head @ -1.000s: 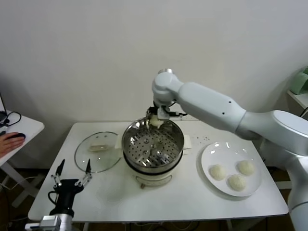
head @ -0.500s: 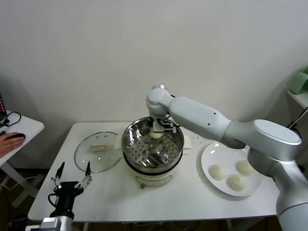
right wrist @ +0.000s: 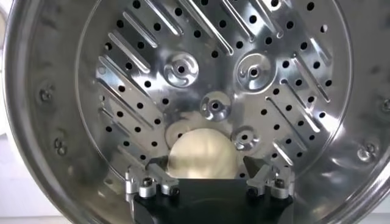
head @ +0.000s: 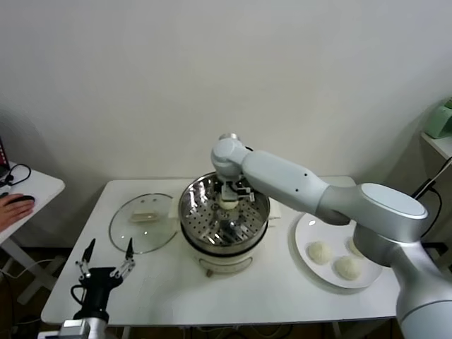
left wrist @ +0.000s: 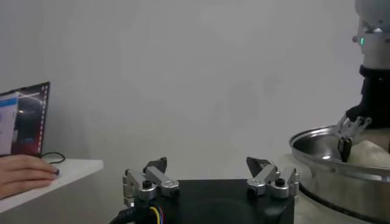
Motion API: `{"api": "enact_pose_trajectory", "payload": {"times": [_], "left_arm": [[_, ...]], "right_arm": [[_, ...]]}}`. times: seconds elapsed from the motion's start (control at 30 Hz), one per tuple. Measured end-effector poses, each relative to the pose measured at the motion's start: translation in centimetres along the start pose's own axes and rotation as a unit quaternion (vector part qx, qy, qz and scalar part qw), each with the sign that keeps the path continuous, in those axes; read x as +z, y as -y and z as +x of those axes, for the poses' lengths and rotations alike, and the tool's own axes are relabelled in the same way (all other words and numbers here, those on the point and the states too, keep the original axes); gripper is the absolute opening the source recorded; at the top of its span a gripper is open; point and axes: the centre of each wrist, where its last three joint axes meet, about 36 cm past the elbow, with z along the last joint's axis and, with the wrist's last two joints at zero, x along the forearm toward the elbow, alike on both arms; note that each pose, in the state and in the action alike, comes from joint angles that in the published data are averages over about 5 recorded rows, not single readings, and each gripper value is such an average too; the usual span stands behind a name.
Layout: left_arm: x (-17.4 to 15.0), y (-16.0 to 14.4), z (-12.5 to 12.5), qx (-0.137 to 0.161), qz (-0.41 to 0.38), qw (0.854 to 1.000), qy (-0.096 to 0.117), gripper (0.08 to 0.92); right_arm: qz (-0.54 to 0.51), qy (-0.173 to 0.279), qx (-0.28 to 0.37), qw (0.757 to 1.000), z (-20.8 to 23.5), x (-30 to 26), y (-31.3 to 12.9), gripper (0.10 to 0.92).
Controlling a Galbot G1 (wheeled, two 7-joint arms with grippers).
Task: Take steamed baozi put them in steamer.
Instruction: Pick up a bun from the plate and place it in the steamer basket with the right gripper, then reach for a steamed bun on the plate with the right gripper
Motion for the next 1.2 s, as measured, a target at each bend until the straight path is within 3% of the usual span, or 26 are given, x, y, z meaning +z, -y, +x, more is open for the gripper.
{"api": "enact_pose_trajectory", "payload": {"times": [0.3, 0.57, 0.83, 1.03, 1.2], "left_arm": [[-0.1, -0.1, 0.0, 0.001, -0.003, 1.000, 0.001, 0.823], [-0.2, 0.1, -0.6, 0.009, -0.010, 1.000, 0.005, 0.823], [-0.4, 0.4, -1.0, 0.015, -0.016, 1.000, 0.010, 0.823], [-0.6, 0.5, -1.1, 0.016, -0.020, 1.000, 0.012, 0.823], [-0.6, 0.5, -1.2, 0.018, -0.023, 0.999, 0.013, 0.823]], "right_arm": [[-0.014, -0.009, 0.007, 1.000, 6.4, 2.3, -3.3, 0.823], [-0.186, 0.022, 0.010, 0.982, 12.6, 5.9, -12.1, 0.823], [-0.421, 0.083, 0.024, 0.903, 13.0, 7.4, -23.6, 0.823], [-0.534, 0.122, 0.022, 0.837, 9.7, 5.6, -30.4, 0.823], [-0.585, 0.148, 0.016, 0.797, 6.1, 3.3, -33.8, 0.823]]}}
